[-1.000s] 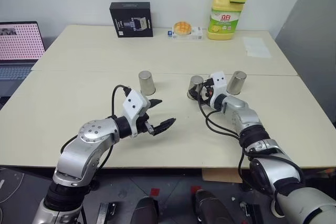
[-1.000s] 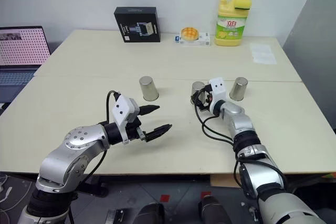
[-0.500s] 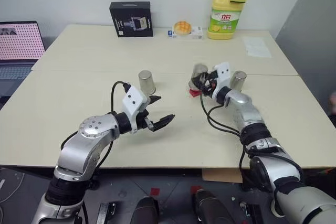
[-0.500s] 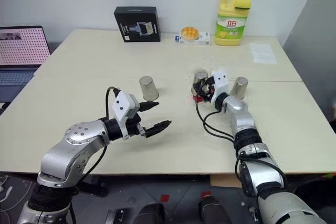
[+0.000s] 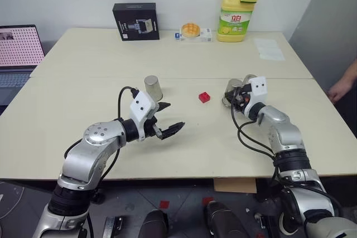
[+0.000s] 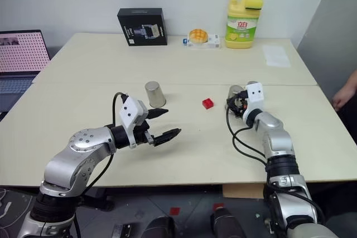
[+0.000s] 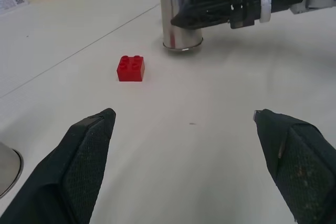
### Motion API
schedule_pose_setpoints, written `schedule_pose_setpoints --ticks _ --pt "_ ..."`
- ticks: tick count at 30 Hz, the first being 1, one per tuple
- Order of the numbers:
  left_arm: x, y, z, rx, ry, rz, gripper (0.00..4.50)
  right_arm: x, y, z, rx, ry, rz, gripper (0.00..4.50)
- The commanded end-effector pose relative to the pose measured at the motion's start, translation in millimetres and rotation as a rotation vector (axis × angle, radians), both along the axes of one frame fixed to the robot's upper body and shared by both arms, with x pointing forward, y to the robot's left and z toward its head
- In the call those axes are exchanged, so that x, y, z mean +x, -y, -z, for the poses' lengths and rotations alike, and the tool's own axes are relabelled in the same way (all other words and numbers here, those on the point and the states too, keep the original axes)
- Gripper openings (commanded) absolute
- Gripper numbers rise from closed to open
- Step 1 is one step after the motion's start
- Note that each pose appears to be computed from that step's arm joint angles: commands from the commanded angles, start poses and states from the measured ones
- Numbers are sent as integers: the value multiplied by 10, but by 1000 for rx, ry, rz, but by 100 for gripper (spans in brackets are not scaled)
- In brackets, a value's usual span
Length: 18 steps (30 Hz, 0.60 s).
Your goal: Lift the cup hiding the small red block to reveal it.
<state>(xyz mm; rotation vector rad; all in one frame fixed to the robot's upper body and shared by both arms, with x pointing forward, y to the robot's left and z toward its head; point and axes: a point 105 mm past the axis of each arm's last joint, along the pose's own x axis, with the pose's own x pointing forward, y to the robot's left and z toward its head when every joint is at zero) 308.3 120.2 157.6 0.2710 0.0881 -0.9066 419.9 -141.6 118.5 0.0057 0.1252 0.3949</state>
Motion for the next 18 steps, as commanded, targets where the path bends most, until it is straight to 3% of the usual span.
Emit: schedule_pose_setpoints --ticks 1,6,13,18 --pt "-19 20 -101 7 52 18 450 17 -5 -31 1 38 7 339" --pt "-33 34 -97 10 52 29 450 -92 28 -7 -39 37 -13 448" --pt "5 -77 -82 45 39 15 450 -722 167 -22 -131 -24 -100 448" --pt "27 -207 -106 83 11 16 450 -1220 233 -276 -184 -58 -235 448"
